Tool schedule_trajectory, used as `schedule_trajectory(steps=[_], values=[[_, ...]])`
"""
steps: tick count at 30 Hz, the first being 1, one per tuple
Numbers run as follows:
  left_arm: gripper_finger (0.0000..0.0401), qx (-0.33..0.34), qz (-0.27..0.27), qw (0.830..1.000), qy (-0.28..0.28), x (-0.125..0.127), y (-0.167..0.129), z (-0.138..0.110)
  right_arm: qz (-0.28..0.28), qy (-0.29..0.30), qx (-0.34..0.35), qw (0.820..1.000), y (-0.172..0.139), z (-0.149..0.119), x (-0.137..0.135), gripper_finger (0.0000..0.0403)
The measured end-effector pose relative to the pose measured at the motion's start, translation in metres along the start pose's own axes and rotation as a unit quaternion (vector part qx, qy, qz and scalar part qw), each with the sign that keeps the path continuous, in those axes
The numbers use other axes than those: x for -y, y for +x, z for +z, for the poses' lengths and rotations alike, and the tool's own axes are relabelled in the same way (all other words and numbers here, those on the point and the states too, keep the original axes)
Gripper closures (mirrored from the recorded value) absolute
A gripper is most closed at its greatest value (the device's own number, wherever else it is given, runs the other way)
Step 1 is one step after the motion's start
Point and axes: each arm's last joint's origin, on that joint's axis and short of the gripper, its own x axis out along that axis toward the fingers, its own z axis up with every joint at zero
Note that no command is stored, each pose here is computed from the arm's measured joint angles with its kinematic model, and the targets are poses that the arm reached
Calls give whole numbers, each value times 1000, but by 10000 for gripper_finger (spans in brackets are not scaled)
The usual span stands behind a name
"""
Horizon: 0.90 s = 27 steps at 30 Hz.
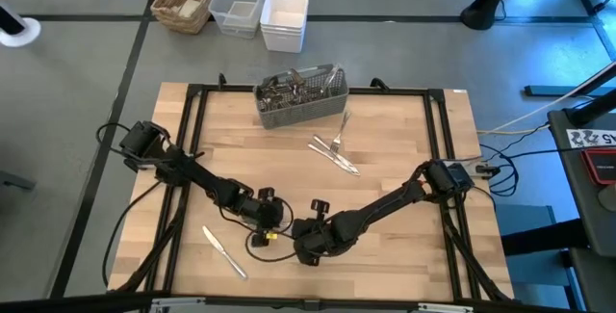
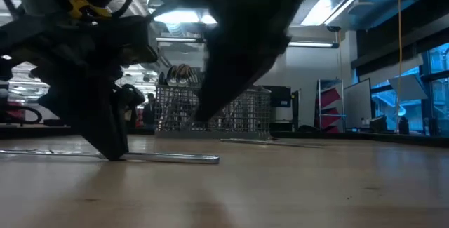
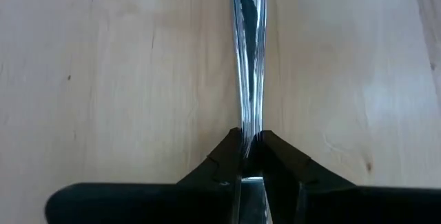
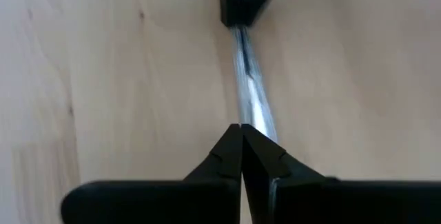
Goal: Sort silverware
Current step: Put the silver spoon into the silverware rack
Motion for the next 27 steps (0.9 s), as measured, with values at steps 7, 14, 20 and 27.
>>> schedule_trajectory(steps=[7, 14, 20, 27], values=[[370, 18, 12, 1000, -20, -12, -2, 8, -63, -35, -58, 996, -30, 7, 8, 398], [364, 25, 27, 999, -38, -24, -2, 13, -111, -57, -82, 989, -53, 14, 16, 398], [367, 26, 11, 998, -56, -31, -2, 17, -137, -71, -94, 984, -71, 20, 21, 398], [366, 20, -15, 995, -95, -39, -2, 20, -154, -79, -97, 980, -86, 23, 27, 398]])
